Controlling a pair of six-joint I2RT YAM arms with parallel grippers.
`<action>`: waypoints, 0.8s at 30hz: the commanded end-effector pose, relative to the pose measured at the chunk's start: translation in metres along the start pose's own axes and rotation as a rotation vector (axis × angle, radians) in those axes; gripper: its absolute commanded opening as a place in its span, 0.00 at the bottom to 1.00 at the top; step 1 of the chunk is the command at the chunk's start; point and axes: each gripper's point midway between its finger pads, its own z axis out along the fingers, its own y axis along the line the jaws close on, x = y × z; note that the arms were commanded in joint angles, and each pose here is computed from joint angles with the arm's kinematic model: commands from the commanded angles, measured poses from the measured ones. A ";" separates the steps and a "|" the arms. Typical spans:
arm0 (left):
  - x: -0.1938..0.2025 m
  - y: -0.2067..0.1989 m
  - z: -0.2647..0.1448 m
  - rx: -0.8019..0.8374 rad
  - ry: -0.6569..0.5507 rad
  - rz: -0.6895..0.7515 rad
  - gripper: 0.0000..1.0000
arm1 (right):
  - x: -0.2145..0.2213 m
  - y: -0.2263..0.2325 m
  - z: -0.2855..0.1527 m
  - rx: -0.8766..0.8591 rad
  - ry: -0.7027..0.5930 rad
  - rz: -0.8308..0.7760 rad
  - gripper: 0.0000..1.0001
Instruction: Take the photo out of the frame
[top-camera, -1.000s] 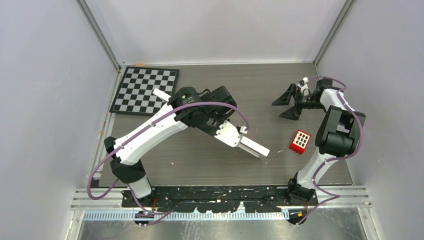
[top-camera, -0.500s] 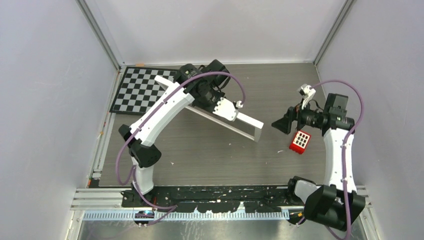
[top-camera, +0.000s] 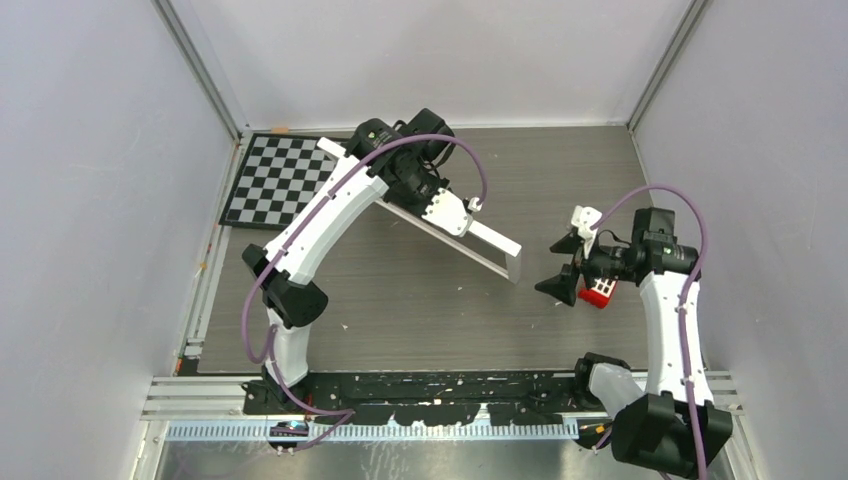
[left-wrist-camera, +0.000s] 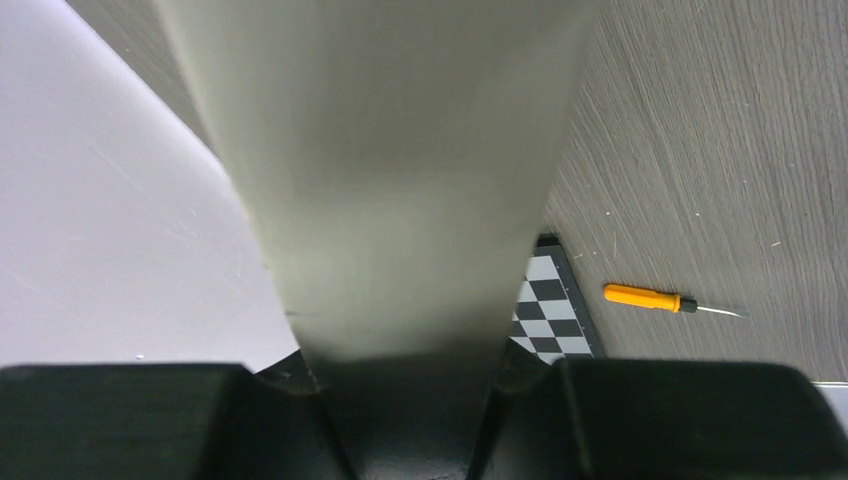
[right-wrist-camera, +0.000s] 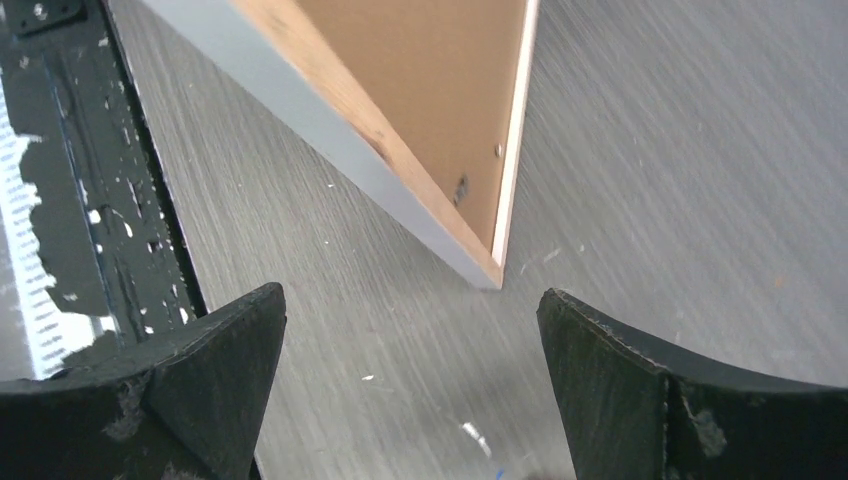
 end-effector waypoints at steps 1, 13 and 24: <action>-0.005 -0.041 -0.011 0.159 -0.041 0.017 0.00 | -0.028 -0.005 0.018 0.010 -0.058 -0.187 1.00; -0.009 -0.045 -0.013 0.164 -0.065 -0.014 0.00 | -0.064 -0.008 0.073 0.072 -0.160 -0.272 0.99; -0.012 -0.039 -0.011 0.152 -0.072 -0.034 0.00 | -0.081 0.000 0.085 0.076 -0.245 -0.291 0.62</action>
